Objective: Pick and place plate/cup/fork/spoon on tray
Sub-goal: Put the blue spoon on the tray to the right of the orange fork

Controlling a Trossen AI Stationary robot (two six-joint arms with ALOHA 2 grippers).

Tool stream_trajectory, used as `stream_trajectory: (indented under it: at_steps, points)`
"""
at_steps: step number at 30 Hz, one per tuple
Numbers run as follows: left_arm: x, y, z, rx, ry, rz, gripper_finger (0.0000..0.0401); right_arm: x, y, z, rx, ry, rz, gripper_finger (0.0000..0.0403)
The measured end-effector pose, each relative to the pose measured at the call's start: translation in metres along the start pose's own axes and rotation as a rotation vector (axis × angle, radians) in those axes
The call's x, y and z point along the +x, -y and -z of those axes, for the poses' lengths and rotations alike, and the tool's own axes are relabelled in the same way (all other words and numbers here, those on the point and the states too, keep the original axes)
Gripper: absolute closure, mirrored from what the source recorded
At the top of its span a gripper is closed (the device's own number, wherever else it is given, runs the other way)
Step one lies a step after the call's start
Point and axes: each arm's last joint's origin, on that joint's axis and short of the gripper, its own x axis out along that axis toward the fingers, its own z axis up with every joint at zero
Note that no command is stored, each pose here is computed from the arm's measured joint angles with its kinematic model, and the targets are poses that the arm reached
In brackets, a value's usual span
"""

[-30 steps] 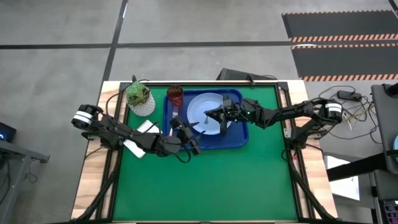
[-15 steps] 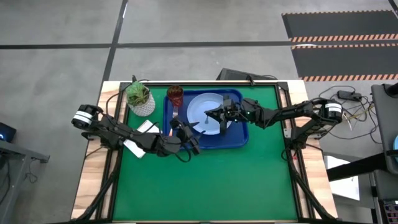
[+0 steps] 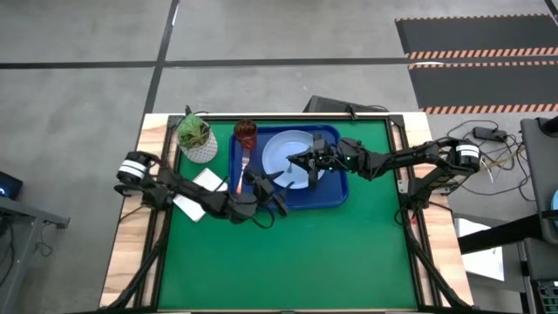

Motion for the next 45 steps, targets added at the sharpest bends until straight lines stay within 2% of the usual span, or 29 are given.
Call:
stream_trajectory:
  at_steps: [6,13,19,29,38,45]
  points:
    - [0.019,0.002,0.008,-0.052,0.084,-0.146,0.0212,0.000,-0.001,-0.002,0.023,0.016,-0.006,0.0394]
    - [0.046,0.012,0.023,-0.012,0.087,-0.214,0.0217,0.000,-0.003,-0.002,0.033,0.021,-0.019,0.0394]
    - [0.055,0.019,0.013,0.051,0.098,-0.255,0.0256,0.000,-0.004,-0.002,0.033,0.021,-0.022,0.0394]
    - [0.053,0.019,0.014,0.053,0.089,-0.301,0.0329,0.000,-0.004,-0.002,0.033,0.021,-0.021,0.0394]
    - [0.051,0.019,0.014,0.051,0.081,-0.346,0.0357,0.000,-0.009,-0.004,0.071,0.055,-0.004,0.0394]
    - [0.050,0.019,0.012,0.043,0.083,-0.349,0.0395,0.001,-0.018,-0.002,0.031,0.059,0.032,0.0394]
